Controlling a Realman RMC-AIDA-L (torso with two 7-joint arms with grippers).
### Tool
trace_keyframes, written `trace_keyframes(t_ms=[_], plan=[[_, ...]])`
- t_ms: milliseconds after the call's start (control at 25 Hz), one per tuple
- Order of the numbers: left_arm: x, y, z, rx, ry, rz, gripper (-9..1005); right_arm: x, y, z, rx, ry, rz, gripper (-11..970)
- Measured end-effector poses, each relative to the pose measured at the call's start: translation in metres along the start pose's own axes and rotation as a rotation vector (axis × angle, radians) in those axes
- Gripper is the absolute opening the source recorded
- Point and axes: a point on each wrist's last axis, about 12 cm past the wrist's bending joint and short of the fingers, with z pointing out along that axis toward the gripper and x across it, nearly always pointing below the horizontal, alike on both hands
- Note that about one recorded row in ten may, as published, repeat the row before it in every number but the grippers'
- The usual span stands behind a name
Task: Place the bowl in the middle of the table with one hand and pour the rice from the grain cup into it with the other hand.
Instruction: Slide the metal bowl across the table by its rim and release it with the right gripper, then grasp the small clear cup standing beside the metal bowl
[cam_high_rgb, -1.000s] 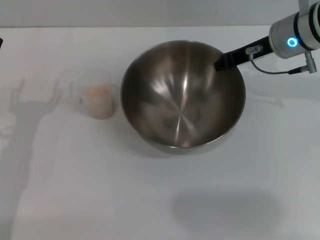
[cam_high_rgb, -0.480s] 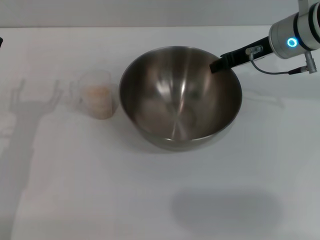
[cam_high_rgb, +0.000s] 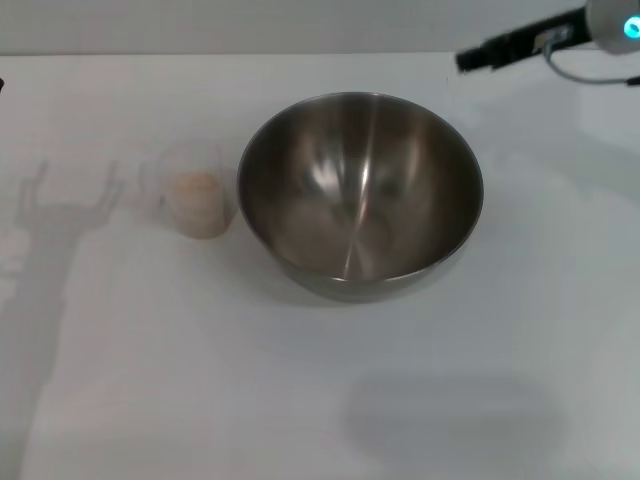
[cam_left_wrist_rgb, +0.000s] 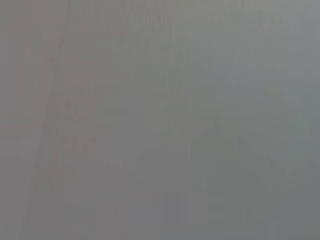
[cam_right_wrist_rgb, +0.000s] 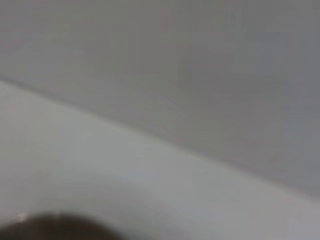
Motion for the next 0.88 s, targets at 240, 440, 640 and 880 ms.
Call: trace_keyframes(t_ms=[240,440,640,880], plan=[[0.000,0.000,-0.001,0.000,0.000,0.001,864,-0.007,0.006,-0.023,0.139,-0.263,-0.119,507],[0.000,0.001,-0.001,-0.001,0.000,0.006,863,0.003,0.024,-0.023,0.268,-0.565,-0.213,505],[0.000,0.000,-0.001,0.002,0.001,0.007,863,0.030,0.028,-0.017,0.397,-0.852,-0.199,505],[0.003,-0.007,-0.007,0.052,0.032,0.019,863,0.089,0.027,-0.001,0.482,-1.167,-0.137,505]])
